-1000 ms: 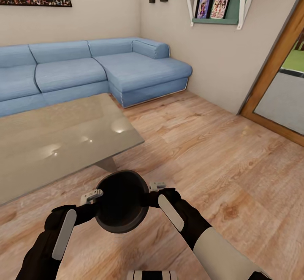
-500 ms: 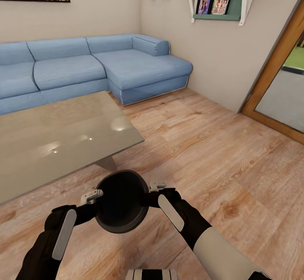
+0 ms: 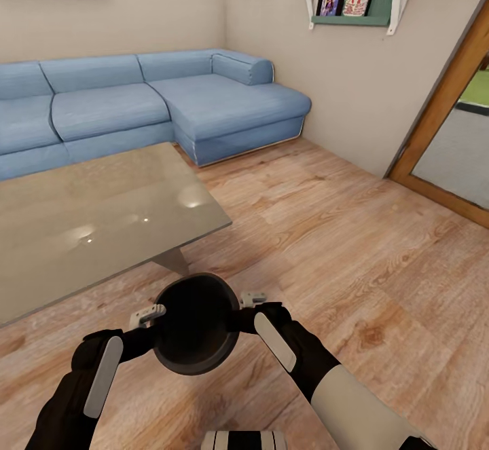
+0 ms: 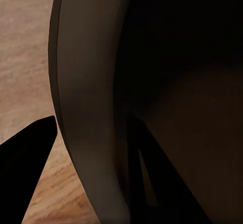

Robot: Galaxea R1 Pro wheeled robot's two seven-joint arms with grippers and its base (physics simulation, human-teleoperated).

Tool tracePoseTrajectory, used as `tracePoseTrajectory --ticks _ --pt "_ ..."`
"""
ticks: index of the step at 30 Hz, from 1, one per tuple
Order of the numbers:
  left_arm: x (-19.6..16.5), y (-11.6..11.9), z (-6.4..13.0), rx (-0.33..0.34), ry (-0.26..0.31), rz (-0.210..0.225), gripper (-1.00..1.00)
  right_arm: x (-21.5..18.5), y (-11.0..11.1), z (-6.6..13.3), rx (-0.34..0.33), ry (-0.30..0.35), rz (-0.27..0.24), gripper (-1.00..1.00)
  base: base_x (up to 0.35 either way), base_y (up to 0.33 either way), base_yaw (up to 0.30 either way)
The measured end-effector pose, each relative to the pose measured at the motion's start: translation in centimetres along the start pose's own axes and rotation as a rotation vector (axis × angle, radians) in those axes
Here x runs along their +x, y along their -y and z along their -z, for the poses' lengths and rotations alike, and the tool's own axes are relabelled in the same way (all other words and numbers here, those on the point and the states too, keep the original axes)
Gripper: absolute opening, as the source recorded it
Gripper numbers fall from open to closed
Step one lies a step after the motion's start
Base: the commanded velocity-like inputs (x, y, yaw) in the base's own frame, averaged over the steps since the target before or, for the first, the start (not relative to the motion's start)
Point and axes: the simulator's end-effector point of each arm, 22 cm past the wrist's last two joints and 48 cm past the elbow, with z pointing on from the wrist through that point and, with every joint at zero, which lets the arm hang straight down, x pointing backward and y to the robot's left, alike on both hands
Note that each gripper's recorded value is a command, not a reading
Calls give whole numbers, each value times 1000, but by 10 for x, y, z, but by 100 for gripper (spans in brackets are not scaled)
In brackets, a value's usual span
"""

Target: Place each of the two pumpkins and all three candles from the living room inside a cabinet in the living room (use any cabinet), then make sure every cabinet is closed, and position the cauldron so it is next to a table in the living room.

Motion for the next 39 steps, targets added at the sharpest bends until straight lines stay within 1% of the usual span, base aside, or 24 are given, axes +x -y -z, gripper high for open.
tracePoseTrajectory --ticks 9,23,39 --pt "0 0 1 -1 1 -1 -100 0 0 0 -1 1 -1 -100 171 0 0" --pt "0 0 0 0 0 0 -100 0 0 0 0 0 -1 -100 6 0 0" --pt "3 -3 -4 -4 -10 0 -100 4 2 -5 -2 -9 -6 -100 0 0 0"
